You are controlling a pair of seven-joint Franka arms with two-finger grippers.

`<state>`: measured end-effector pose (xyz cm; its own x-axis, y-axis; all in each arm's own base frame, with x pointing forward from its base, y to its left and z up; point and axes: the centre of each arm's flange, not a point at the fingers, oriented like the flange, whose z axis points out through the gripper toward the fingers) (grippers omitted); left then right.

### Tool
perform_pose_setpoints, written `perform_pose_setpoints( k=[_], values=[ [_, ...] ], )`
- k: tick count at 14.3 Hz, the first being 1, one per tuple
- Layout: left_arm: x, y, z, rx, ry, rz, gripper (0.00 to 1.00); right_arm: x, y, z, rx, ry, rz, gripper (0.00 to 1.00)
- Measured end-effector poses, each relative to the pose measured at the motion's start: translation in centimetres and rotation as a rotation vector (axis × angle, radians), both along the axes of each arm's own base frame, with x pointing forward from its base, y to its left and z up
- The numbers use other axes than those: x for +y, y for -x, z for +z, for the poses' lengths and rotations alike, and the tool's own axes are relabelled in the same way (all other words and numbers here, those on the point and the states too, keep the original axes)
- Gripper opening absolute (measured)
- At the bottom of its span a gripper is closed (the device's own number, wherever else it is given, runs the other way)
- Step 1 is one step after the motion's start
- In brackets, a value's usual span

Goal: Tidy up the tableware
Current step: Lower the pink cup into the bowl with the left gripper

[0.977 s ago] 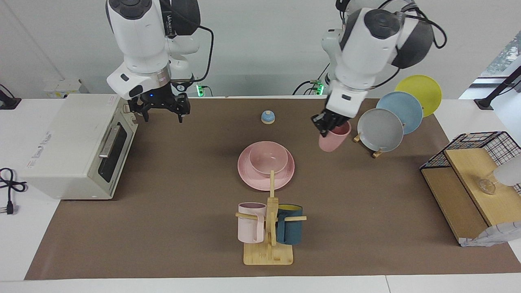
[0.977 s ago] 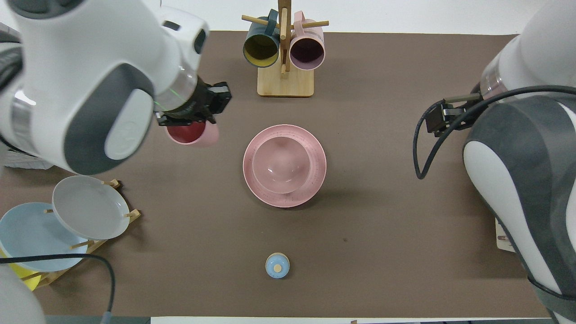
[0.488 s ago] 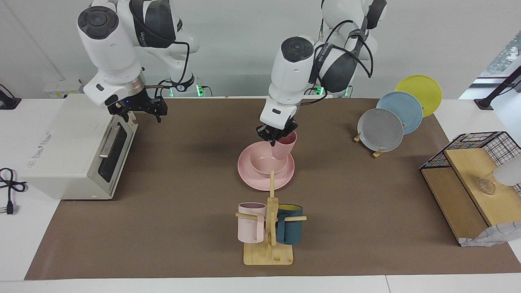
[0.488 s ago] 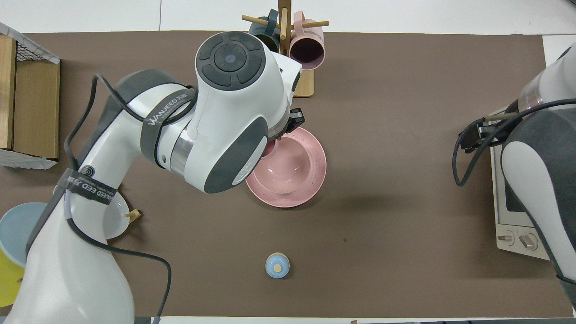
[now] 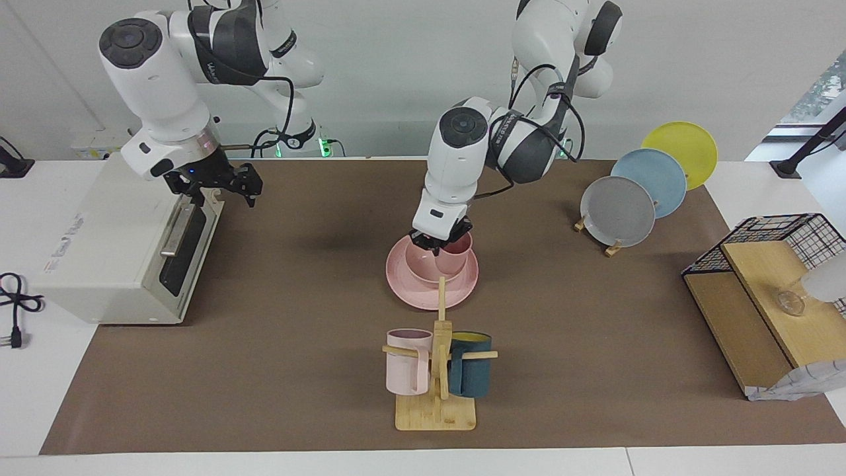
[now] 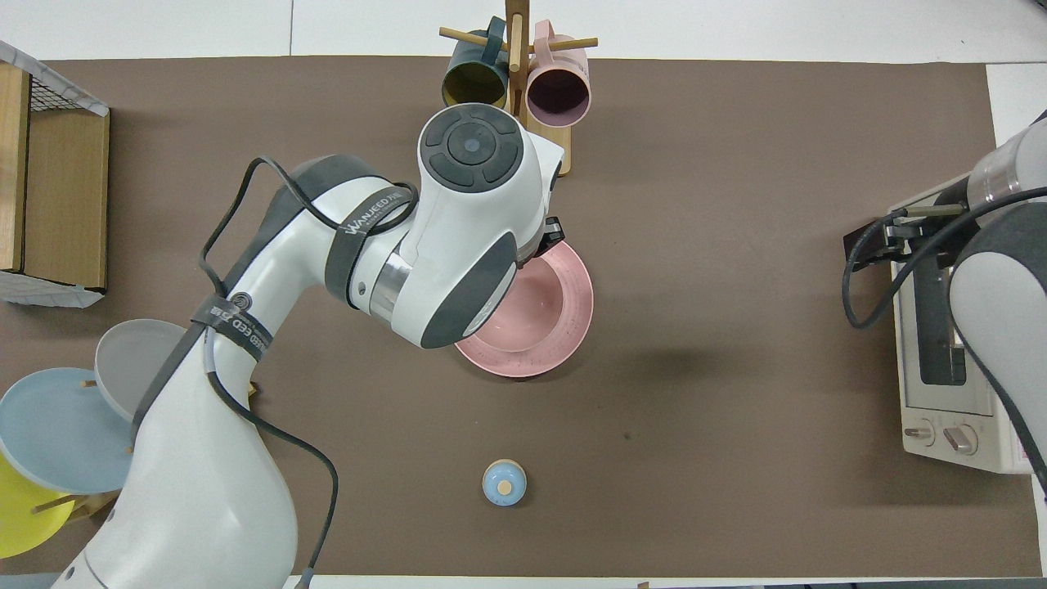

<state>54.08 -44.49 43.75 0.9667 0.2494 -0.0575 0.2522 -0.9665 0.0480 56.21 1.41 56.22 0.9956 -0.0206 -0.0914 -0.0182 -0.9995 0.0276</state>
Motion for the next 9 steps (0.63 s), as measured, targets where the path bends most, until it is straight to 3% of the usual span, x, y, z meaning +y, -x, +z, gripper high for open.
perform_pose_setpoints(
  k=[9],
  values=[
    [-2.1,1.9,-5.3,-0.001,-0.012,0.001,0.05,-2.6,0.9,0.7,0.017,-0.009,-0.046,1.00]
  ],
)
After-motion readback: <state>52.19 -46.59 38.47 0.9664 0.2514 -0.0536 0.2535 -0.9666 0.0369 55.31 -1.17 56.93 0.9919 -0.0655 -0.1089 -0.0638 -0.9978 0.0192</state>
